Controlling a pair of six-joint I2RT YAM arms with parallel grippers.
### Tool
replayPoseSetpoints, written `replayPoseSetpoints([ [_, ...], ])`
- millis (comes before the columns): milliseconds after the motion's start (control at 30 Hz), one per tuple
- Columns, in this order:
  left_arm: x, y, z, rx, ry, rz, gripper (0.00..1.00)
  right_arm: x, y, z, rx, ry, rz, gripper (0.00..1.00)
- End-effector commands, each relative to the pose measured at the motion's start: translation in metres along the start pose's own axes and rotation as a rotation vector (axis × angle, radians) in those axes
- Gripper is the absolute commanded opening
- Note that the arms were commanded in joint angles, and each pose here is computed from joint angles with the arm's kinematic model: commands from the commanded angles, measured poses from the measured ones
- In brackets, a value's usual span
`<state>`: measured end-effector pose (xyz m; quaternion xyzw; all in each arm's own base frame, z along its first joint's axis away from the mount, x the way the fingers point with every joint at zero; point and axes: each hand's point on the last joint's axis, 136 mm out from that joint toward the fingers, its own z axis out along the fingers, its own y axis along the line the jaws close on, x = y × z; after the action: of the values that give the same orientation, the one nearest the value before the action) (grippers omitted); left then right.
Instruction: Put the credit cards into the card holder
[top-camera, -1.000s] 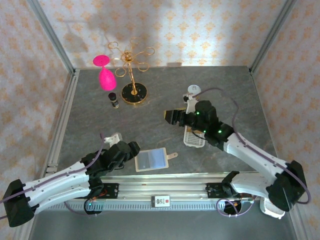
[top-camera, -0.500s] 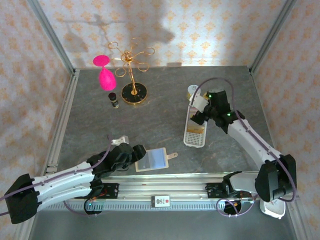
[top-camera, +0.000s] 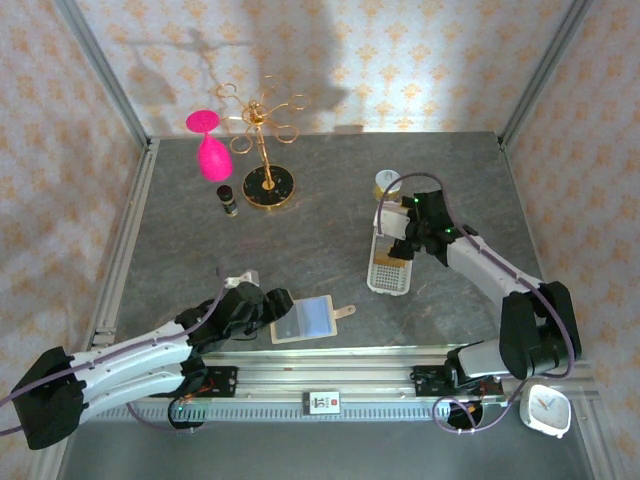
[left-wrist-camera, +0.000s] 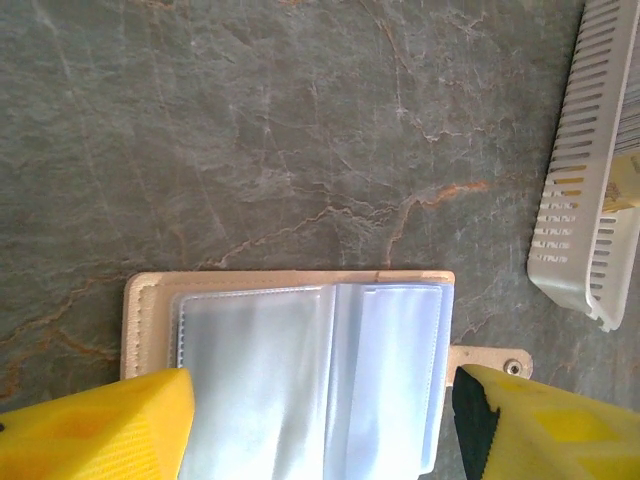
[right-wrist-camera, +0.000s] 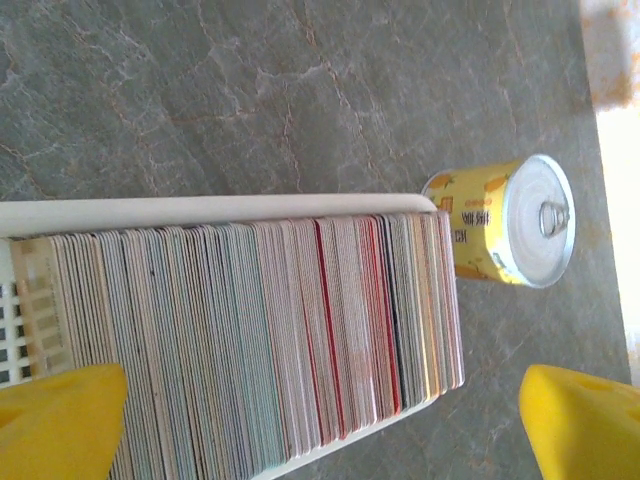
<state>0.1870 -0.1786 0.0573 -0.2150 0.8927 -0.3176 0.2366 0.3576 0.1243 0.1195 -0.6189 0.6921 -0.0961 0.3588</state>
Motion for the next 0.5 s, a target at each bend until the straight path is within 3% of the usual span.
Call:
replayPoseSetpoints([
  [0,0.002,0.007,0.001,0.005,0.009,-0.016,0.7,-0.005,0.003,0.003,-0.005,-0.039,-0.039,1.0],
  [467,0.004,0.017,0.003,-0.002,0.018,-0.046,0.7,-0.015,0.046,0.012,-0.137,-0.069,-0.085,1.0],
])
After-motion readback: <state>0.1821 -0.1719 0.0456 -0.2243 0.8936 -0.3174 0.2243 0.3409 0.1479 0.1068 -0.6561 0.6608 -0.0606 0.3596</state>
